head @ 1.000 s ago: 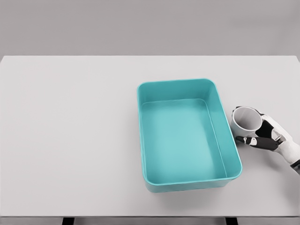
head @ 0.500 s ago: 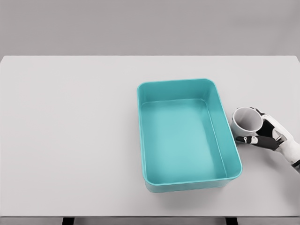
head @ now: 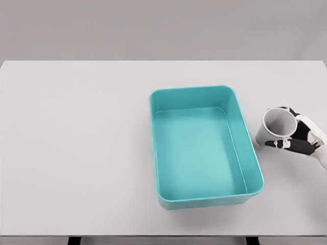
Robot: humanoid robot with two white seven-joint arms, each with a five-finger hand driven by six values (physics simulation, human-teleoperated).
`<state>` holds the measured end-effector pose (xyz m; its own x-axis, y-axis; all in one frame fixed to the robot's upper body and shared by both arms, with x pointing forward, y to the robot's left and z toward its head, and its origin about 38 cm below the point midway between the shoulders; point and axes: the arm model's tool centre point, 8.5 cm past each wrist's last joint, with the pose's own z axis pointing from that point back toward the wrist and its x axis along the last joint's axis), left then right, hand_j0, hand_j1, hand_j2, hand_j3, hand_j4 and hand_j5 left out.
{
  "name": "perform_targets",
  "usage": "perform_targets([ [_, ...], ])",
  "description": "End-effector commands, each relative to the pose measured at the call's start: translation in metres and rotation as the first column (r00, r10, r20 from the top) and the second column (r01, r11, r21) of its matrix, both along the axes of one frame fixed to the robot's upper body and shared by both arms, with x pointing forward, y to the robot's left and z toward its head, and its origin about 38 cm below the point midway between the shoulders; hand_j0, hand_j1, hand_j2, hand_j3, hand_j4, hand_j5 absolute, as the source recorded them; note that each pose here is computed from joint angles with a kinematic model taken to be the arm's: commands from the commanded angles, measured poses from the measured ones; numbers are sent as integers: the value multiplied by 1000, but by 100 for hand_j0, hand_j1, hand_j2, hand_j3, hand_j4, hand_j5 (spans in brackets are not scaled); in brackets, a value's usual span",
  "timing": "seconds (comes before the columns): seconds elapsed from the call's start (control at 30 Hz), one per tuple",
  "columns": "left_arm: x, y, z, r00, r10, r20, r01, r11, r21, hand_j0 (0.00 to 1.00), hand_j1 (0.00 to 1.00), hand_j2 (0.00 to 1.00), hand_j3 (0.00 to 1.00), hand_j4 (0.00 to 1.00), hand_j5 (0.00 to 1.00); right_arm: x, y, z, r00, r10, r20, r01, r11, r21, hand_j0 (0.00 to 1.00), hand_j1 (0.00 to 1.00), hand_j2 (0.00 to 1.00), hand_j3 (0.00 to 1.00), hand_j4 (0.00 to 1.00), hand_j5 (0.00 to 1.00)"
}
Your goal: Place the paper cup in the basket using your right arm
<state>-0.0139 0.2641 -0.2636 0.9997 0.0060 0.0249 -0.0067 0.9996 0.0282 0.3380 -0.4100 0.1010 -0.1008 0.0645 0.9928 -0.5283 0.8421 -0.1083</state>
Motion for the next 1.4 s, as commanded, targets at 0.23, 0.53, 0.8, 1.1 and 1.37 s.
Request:
perform_targets([
  [0.23, 0, 0, 0, 1000, 0, 0, 0, 1000, 0, 100, 100, 100, 100, 100, 100, 5, 12, 46, 987, 41, 157, -34, 998, -47, 51, 51, 51, 51, 51, 51],
  [0.53, 0, 0, 0, 1000, 0, 0, 0, 1000, 0, 100, 100, 100, 100, 100, 100, 7, 30, 77, 954, 106, 279, -75, 990, -122, 51, 51, 51, 51, 51, 51],
  [0.8, 0, 0, 0, 1000, 0, 0, 0, 1000, 0, 100, 100, 100, 100, 100, 100, 8, 57, 101, 908, 191, 372, -116, 970, -214, 51, 51, 51, 51, 51, 51],
  [1.1, 0, 0, 0, 1000, 0, 0, 0, 1000, 0, 100, 100, 100, 100, 100, 100, 6, 82, 108, 842, 288, 457, -124, 926, -356, 51, 51, 51, 51, 51, 51],
  [1.37, 0, 0, 0, 1000, 0, 0, 0, 1000, 0, 100, 100, 100, 100, 100, 100, 19, 107, 110, 807, 382, 450, -137, 863, -487, 51, 51, 51, 51, 51, 51],
])
